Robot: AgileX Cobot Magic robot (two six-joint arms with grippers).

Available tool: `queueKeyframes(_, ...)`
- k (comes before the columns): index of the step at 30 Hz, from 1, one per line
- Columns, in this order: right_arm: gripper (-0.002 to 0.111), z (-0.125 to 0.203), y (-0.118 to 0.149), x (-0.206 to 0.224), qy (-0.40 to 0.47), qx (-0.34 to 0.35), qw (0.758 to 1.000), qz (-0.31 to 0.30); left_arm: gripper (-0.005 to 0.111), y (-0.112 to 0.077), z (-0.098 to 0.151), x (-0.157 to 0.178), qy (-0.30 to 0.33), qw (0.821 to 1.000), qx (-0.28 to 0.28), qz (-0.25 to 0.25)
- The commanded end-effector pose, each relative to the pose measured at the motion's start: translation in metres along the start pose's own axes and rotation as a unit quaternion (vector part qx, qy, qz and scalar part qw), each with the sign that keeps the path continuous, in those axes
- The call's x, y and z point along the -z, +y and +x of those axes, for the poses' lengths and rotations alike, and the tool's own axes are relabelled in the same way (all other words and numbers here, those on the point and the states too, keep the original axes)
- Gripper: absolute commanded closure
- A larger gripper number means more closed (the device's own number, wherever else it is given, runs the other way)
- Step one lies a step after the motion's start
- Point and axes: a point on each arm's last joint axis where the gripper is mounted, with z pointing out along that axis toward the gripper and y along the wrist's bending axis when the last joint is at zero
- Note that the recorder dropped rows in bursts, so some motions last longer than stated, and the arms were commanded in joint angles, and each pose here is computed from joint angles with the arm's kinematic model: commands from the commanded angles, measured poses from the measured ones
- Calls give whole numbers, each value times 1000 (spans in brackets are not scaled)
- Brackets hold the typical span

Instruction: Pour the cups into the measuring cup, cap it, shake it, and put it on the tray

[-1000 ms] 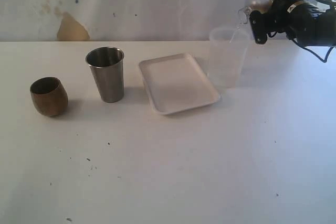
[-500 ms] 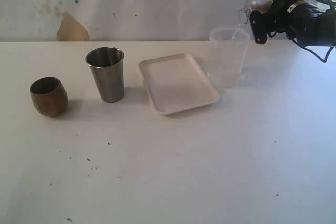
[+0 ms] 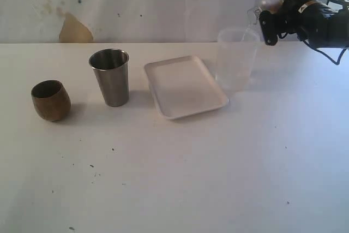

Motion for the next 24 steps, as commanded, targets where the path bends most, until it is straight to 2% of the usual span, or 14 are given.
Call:
queueKeyframes(1,108,7,-13,1,16,-2,999,32,106,0,0,0,-5,1000,0,1)
queueKeyframes(10,108,2,-1,-3,13,4,1000,25,106,0,0,0,-5,1000,0,1)
queueKeyframes(12,108,2,-2,-3,16,5,999,31,106,0,0,0,-5,1000,0,1)
queueKeyframes(14,108,4,-4,-3,23,41,998,43,106,0,0,0,-5,1000,0,1)
queueKeyframes(24,108,2,-11,-2,19,57,995,77,106,0,0,0,-5,1000,0,1)
